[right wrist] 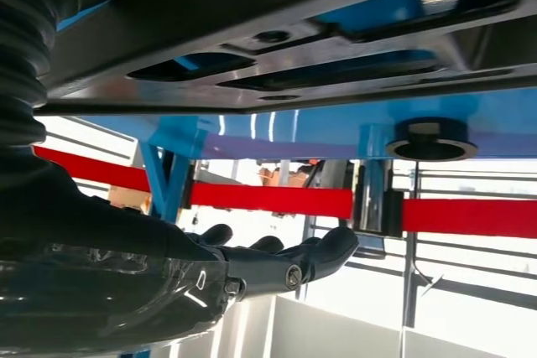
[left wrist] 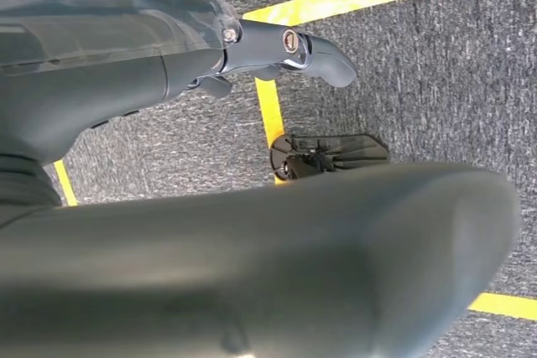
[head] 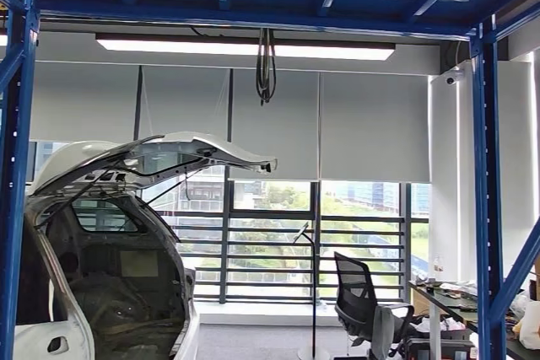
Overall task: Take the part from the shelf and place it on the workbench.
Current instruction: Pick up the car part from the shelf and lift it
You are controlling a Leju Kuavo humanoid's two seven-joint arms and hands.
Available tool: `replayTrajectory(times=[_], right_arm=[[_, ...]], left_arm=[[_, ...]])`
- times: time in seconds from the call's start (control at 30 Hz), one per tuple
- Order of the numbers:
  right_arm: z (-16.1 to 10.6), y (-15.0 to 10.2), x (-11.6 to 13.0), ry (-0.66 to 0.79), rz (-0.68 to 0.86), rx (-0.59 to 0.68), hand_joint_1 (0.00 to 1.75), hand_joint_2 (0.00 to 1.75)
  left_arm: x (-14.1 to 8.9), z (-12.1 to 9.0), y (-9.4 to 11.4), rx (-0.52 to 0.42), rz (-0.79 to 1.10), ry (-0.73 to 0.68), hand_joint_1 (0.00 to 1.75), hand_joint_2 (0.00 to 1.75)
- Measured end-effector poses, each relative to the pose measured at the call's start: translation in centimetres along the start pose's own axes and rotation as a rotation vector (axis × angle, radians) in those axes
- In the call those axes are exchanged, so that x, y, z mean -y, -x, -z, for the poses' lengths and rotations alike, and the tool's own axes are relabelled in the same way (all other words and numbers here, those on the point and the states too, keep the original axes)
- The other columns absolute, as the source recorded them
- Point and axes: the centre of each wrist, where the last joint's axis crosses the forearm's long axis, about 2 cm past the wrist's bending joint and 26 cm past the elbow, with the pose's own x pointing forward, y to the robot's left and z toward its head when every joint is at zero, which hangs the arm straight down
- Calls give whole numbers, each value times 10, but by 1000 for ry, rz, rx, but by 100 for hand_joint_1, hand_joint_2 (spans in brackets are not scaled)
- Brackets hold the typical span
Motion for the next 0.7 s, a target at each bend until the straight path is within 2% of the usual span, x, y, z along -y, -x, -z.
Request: replayTrajectory(times=[0.33,0.7], right_arm=[[9,-17,4,-2,9,48,0,175],[30,-75,8,-87,166,225,0,175]], left_arm=[[1,0,-1,2,-1,3,0,0],[9,2,-7,13,-16,19,0,0]])
